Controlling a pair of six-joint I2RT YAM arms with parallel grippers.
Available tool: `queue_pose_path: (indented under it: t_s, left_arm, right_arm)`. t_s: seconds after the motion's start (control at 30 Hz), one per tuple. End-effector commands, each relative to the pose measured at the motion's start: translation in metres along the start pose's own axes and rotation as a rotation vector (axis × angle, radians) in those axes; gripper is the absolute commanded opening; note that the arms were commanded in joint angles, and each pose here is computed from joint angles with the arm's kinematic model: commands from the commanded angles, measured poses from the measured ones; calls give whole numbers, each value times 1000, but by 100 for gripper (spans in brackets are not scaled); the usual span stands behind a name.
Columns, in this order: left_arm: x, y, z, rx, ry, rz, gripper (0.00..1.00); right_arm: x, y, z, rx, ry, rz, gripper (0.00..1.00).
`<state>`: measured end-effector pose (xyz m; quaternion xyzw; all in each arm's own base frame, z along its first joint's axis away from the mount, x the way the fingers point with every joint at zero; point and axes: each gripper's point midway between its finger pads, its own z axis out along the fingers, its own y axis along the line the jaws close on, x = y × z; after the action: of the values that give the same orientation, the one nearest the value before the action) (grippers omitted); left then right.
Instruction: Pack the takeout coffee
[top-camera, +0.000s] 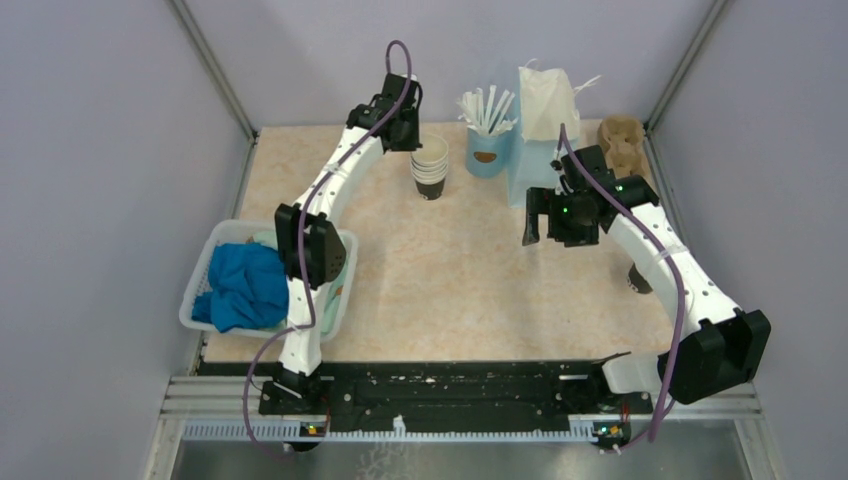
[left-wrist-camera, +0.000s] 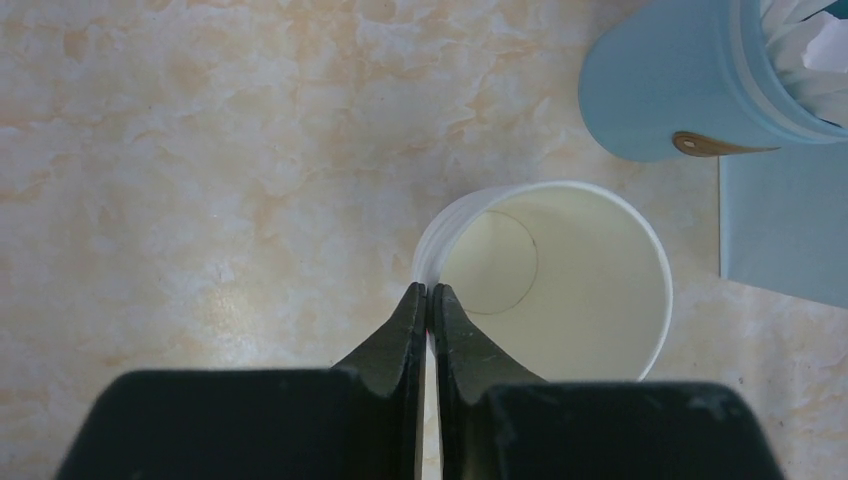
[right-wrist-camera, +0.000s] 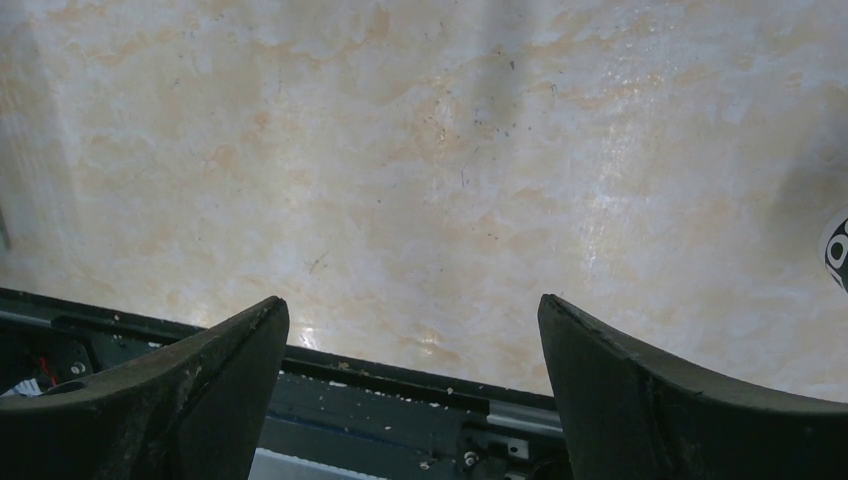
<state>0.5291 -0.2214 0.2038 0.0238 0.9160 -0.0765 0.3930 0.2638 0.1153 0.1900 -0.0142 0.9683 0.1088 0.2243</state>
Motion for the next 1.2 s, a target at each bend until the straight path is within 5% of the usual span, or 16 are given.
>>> queue_pose_path:
  t_s: [0.0,0.43,0.77,1.17]
  left_arm:
    - [-11,-4,-3,6,-32,5,7]
    - [-50,-13,-50,76,-120,-88,0]
    - [-67,-6,-76,278,-129,-316,0]
    - [-55,3,-82,373,-118,-411,0]
  right_arm:
    - [-11,5,-3,-18,-41,-21,94]
    - [-12,3,-5,-10,-49,-21,94]
    - [-8,1,-7,-6,-53,-21,94]
    - [-5,6,-3,-31,-34,-22,92]
